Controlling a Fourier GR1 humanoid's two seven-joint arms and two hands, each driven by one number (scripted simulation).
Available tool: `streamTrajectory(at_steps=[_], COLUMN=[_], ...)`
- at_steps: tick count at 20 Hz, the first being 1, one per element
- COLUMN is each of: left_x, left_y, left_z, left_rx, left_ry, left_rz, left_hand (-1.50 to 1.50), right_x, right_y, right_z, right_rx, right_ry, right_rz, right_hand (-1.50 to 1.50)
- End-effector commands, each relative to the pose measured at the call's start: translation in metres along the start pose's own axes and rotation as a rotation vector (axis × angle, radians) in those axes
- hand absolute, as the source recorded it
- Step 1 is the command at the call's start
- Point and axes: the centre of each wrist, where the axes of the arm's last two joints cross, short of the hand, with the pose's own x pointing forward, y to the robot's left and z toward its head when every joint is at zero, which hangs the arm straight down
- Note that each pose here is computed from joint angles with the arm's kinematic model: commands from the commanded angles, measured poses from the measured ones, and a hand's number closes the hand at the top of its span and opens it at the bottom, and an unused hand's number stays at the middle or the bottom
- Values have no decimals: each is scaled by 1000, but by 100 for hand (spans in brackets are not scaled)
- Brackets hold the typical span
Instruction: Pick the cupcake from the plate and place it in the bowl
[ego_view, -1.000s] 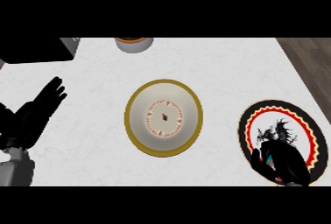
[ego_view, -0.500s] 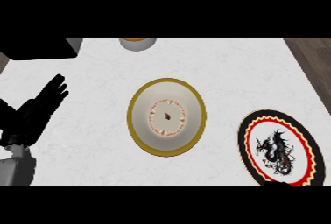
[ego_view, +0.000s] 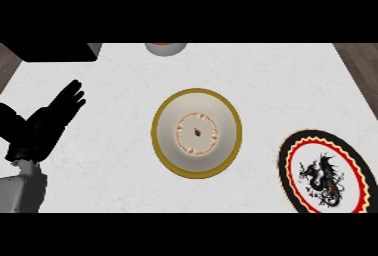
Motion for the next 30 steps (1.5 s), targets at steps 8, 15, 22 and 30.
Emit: streamTrajectory(at_steps=[8,15,22,30], left_x=[3,5,3,9], left_y=[-16,-19,-21,-22], left_z=[-14,-21,-20,-19], left_rx=[-21,-51,-62,-90], left_ry=[-12,-23,-50,-57], left_rz=[6,-3,-15,-19], left_hand=[0,0,0,0], right_x=[49,58,74,84], right_y=[-41,-43,-32,-27], right_z=[30,15,-19,-71], right_rx=[-109,-182,-228,-245], right_ry=[-98,-107,-71,36], right_rz=[-263,-272,-286,-322], right_hand=[150,150,150,150])
